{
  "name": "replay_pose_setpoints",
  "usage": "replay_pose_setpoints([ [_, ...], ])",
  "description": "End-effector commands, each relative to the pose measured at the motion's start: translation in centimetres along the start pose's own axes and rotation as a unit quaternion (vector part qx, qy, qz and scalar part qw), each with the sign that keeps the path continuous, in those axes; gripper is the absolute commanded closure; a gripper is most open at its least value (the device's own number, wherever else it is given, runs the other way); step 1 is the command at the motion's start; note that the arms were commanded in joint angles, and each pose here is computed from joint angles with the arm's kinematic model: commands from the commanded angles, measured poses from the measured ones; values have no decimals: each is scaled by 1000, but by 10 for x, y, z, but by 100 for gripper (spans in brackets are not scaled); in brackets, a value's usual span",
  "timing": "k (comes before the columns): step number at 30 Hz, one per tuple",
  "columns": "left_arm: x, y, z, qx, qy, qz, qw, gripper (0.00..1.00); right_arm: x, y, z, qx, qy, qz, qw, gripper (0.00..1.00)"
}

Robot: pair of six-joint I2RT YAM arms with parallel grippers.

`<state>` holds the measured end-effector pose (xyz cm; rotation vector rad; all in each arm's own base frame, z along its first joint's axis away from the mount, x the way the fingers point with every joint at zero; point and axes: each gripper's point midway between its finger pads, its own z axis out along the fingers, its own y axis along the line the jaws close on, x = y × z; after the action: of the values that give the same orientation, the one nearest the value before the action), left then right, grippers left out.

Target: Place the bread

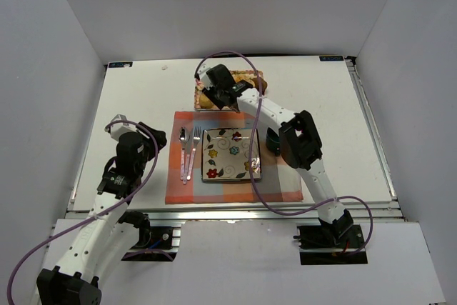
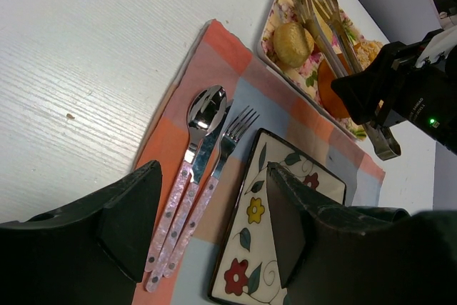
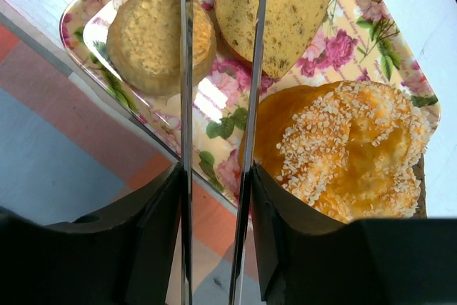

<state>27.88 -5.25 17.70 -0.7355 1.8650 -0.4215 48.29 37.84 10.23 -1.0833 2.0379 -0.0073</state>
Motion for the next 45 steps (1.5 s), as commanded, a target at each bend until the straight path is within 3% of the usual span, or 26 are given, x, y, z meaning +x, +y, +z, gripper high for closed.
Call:
replay_pose_setpoints([
  [1, -3, 3, 0, -5, -8, 3, 1000, 30, -24, -7, -4, 28, -33, 2, 999, 54],
  [8, -3, 3, 1, -5, -9, 4, 1000, 30, -30, -13, -14, 36, -42, 13, 998, 54],
  [17, -4, 3, 1, -5, -11, 3, 1000, 30, -72, -48, -61, 48, -108, 7, 993, 57],
  [23, -3, 2, 2, 0, -11, -1, 1000, 30, -64, -44, -88, 12, -117, -86, 989, 55],
  [31, -1, 3, 1, 4, -13, -2, 1000, 30, -40, -40, -112, -25, -75, -214, 974, 55],
  [45, -1, 4, -4, 18, -23, -10, 1000, 30, -29, -59, -112, 1, 10, -381, 924, 55],
])
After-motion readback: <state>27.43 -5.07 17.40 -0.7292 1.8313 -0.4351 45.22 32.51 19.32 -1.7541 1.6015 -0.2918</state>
